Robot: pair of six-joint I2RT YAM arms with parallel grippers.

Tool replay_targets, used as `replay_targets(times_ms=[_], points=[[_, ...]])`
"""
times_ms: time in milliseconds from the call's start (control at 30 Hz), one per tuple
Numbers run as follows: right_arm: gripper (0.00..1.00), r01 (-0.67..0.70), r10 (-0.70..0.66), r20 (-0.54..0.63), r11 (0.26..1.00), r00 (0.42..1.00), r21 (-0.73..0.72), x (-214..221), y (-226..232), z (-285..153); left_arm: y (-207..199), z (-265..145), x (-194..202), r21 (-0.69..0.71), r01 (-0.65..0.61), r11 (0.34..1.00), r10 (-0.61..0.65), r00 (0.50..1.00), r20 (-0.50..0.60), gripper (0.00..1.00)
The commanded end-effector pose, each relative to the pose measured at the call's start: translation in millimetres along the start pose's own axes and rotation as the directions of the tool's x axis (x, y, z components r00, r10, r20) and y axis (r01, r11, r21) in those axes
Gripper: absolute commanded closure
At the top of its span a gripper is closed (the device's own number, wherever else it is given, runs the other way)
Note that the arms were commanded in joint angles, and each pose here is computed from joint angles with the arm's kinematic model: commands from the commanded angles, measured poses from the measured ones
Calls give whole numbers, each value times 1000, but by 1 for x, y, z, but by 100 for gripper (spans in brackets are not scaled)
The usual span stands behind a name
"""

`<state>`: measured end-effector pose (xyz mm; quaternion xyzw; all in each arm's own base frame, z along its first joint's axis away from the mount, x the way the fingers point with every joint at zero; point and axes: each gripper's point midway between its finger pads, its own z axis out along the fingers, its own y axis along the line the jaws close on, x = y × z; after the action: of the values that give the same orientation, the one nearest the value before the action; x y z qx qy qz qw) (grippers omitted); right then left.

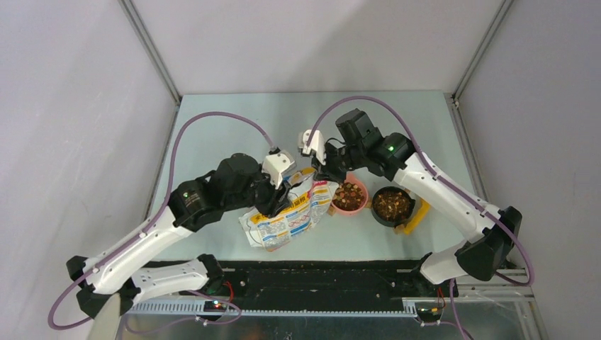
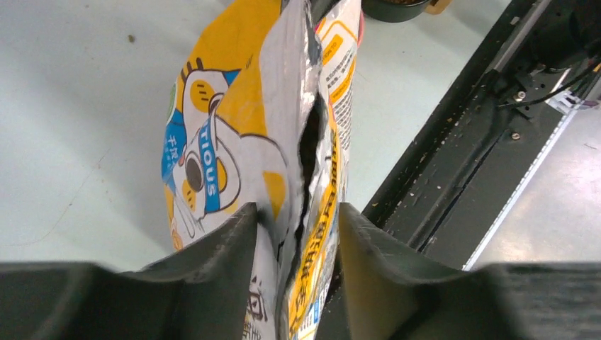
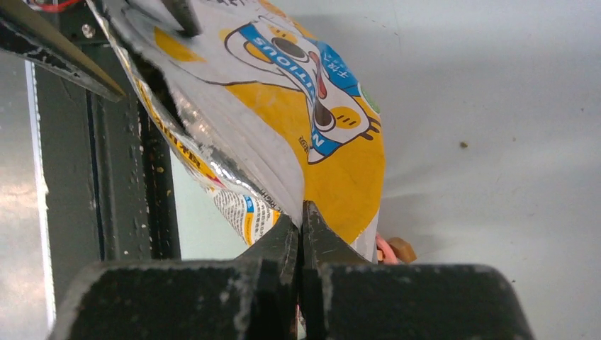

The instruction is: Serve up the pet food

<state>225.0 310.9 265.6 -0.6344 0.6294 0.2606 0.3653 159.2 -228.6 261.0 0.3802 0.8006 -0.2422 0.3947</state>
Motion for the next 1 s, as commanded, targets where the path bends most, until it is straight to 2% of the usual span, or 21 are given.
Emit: replay_targets(times_ms=[0,33,67,133,267,333,433,500,533,567,600,667,800,967], points=[[100,-28,-44,308,974,950,226,-84,-36,-65,7,-11,-6,-92,-75,993,75,997,1,60],[100,-35,-40,313,972,949,232,-85,-37,-68,8,-10,-4,-104,-88,991,88,996,-14,69],[100,-35,-40,309,971,950,235,-84,-37,-69,10,-11,-1,-129,-109,986,105,994,-34,88],[100,-49,-30,296,966,955,256,-81,-41,-71,14,-12,5,-169,-148,975,137,988,-74,99],[100,-52,-34,266,950,963,309,-72,-55,-79,21,-23,8,-251,-212,945,189,975,-114,100],[100,17,-94,223,946,970,323,-64,-58,-82,32,-32,7,-332,-244,911,212,969,-129,100],[100,242,-280,105,929,954,279,-36,-48,-73,47,-42,5,-440,-273,855,229,962,-150,100],[100,342,-369,77,909,926,240,-21,-38,-68,56,-49,-4,-526,-290,799,260,957,-132,100],[99,360,-384,89,909,919,208,-16,-32,-63,56,-51,-10,-542,-283,791,269,957,-107,100],[97,383,-406,94,902,909,197,-16,-30,-62,57,-51,-11,-552,-295,780,288,952,-103,100],[92,388,-411,108,903,905,184,-16,-28,-60,56,-53,-14,-546,-309,778,310,946,-94,100],[80,415,-429,192,903,882,112,-24,-11,-55,48,-49,-24,-518,-291,804,325,945,-28,100],[67,450,-436,289,893,852,20,-33,12,-47,36,-47,-34,-464,-283,839,338,940,38,100],[53,486,-462,302,874,834,-3,-42,19,-27,28,-44,-36,-428,-291,856,349,935,63,100]])
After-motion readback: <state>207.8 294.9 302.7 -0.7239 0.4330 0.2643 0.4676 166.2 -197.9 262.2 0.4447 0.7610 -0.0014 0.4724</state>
